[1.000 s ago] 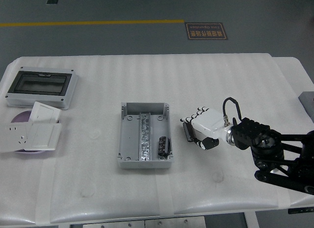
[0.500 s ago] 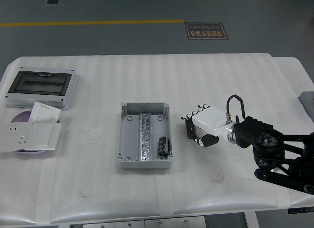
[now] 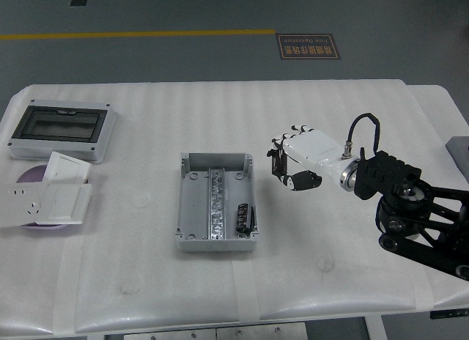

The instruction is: Pick up the battery,place it into the box

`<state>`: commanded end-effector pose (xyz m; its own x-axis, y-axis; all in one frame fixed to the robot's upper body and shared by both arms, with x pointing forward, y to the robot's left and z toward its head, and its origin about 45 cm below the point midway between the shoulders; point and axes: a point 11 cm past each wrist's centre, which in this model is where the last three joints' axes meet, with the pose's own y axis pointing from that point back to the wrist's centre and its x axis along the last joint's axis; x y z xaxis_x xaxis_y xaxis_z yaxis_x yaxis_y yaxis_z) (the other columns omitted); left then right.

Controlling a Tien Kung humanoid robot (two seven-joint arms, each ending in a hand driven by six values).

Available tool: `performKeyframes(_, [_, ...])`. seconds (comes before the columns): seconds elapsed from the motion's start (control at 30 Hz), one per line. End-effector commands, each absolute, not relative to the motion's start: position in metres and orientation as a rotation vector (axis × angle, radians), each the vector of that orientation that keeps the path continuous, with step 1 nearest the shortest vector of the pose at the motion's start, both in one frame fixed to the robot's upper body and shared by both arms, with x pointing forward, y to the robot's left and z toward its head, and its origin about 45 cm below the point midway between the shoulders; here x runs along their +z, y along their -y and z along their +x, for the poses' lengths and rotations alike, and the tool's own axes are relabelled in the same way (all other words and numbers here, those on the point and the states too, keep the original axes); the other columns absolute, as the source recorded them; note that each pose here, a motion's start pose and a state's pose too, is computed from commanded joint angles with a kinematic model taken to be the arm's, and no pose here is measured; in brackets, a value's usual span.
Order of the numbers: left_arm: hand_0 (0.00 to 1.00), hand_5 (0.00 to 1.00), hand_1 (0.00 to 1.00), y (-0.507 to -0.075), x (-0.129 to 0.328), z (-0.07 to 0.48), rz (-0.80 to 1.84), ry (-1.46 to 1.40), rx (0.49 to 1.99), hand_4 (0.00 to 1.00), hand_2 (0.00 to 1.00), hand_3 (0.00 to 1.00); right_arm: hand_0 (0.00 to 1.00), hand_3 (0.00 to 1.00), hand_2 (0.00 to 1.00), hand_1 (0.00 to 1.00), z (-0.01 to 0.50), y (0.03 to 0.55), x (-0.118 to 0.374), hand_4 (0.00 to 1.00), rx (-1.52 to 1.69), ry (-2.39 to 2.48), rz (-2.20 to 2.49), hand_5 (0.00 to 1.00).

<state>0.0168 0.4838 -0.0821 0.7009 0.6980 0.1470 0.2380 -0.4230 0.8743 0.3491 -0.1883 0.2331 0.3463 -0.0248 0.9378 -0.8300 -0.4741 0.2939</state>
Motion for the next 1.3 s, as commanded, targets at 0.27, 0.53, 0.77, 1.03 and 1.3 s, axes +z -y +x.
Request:
performKeyframes(0.27, [0.621,0.002,0.569,-0.482,-0.083,0.014,1.988,-0.722,0.618,0.284,0.565,0.603,0.998,0.612,0.497,0.725,0.342,0.139,0.263,0.407,1.065,1.046,2.191,0.177])
performKeyframes(0.53, [0.618,0.002,0.567,-0.482,-0.083,0.012,1.990,-0.730,0.614,0.276,0.562,0.605,0.998,0.760,0.731,0.761,0.325,0.116,0.229,0.449,0.889,0.999,2.316,0.206])
performKeyframes(0.77, [0.614,0.002,0.565,-0.483,-0.082,0.012,1.995,-0.730,0.613,0.264,0.557,0.604,0.998,0.995,0.998,0.970,0.330,0.130,0.226,0.614,0.895,1.029,2.256,0.328])
performKeyframes(1.03, [0.610,0.002,0.564,-0.482,-0.082,0.008,1.999,-0.756,0.595,0.251,0.555,0.603,0.998,0.998,0.998,0.998,0.365,0.219,0.224,0.618,0.924,1.241,1.926,0.325])
performKeyframes(1.3, [0.612,0.002,0.564,-0.477,-0.084,0.008,1.994,-0.775,0.585,0.258,0.555,0.606,0.998,0.998,0.953,0.921,0.371,0.300,0.217,0.619,0.860,1.403,1.677,0.336])
